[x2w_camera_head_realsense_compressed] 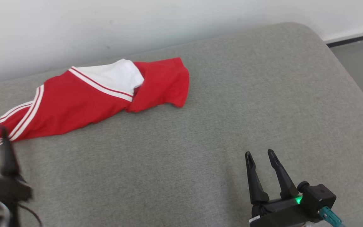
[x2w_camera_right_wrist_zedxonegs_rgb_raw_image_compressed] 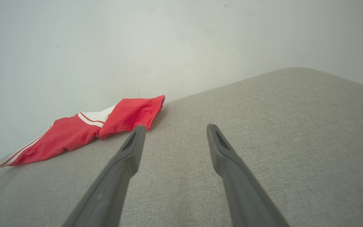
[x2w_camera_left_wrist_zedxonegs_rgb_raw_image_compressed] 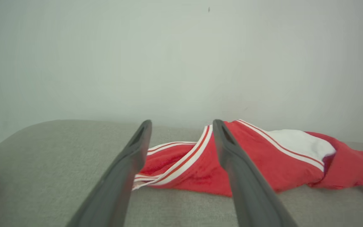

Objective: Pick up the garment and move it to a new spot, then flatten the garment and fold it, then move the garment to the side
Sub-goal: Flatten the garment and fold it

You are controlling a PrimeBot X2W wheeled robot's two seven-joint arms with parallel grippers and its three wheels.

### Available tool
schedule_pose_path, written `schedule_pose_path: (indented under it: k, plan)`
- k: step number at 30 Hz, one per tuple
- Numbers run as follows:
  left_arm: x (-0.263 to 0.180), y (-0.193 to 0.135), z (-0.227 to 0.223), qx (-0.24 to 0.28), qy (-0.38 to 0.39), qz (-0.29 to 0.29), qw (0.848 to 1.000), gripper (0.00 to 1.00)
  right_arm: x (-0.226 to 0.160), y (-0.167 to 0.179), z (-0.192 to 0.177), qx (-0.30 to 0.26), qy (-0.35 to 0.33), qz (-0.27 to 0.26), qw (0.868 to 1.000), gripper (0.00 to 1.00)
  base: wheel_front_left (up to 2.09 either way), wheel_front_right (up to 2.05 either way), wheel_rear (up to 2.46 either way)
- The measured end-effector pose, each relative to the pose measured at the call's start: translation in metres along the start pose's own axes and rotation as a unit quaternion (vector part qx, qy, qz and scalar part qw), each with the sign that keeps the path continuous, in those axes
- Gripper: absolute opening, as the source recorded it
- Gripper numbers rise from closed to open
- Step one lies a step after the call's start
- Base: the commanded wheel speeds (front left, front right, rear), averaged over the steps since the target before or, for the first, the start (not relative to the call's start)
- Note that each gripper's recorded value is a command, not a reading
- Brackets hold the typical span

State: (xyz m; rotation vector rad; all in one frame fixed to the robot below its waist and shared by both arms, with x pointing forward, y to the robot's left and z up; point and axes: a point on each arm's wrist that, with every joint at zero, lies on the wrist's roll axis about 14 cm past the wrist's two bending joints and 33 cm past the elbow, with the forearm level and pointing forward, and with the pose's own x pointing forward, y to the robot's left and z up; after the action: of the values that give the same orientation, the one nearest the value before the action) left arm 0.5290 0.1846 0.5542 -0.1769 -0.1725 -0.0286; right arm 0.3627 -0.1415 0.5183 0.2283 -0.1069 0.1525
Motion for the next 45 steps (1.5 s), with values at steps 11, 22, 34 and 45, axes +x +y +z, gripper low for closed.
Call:
schedule_pose_path:
  k: [11, 22, 34, 45]
  plan:
    - [-0.103, -0.038, 0.030, 0.046, -0.055, -0.028, 0.997, 1.00, 0.013, 0.014, -0.013, -0.005, 0.018, 0.040, 0.999, 1.00, 0.00, 0.00, 0.00]
    - [-0.143, -0.042, 0.037, 0.060, -0.058, -0.008, 0.996, 1.00, 0.037, 0.033, -0.029, -0.010, 0.035, 0.083, 0.996, 1.00, 0.00, 0.00, 0.00]
    - [-0.144, -0.048, 0.022, 0.062, -0.036, -0.024, 0.997, 1.00, 0.135, 0.016, -0.066, 0.080, 0.088, 0.044, 0.992, 1.00, 0.00, 0.00, 0.00]
    - [-0.111, -0.044, 0.014, 0.067, -0.037, -0.031, 0.997, 1.00, 0.184, 0.020, -0.106, 0.090, 0.147, 0.047, 0.984, 1.00, 0.00, 0.00, 0.00]
